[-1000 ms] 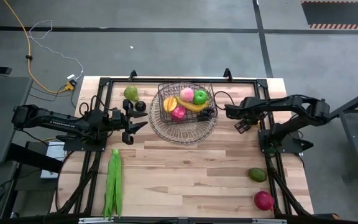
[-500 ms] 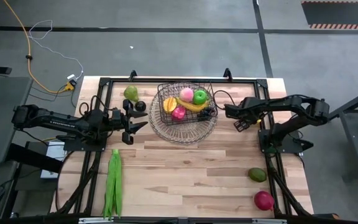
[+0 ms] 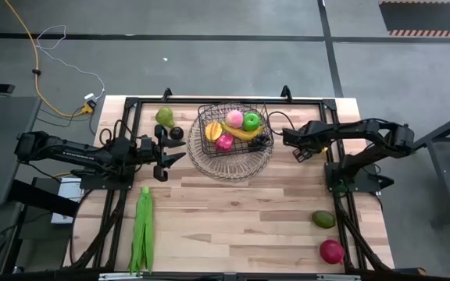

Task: Build produce basket
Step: Put the lemon into the wire basket

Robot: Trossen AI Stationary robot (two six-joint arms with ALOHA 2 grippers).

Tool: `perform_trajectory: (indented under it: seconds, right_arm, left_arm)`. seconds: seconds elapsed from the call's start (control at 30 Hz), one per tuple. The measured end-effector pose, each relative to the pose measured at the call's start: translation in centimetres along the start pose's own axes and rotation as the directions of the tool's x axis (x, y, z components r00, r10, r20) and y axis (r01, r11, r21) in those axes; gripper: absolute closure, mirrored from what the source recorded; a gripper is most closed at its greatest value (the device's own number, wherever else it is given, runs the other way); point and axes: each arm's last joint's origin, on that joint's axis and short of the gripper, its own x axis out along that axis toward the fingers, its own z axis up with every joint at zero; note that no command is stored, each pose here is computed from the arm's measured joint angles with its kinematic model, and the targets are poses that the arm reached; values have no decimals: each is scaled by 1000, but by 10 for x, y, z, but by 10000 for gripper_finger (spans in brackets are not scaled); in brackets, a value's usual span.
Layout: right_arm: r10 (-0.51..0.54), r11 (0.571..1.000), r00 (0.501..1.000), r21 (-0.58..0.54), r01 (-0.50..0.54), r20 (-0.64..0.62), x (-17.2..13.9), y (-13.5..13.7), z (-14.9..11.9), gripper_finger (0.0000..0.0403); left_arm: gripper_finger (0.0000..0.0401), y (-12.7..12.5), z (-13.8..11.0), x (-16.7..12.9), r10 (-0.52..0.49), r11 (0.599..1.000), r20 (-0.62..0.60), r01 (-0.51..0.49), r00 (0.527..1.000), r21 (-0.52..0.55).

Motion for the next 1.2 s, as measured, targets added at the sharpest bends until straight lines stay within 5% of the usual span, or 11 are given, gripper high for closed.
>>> perform_trajectory:
  seconds: [1.03, 1.2]
  right_arm:
    - [2, 1000, 999, 25, -1, -46, 1, -2, -2, 241]
    - [-5, 999, 999, 32, 6, -40, -1, -2, -2, 281]
  left_arm:
    - [243, 0, 0, 0, 0, 1000, 0, 0, 1000, 15]
    - [243, 0, 0, 0, 0, 1000, 0, 0, 1000, 15]
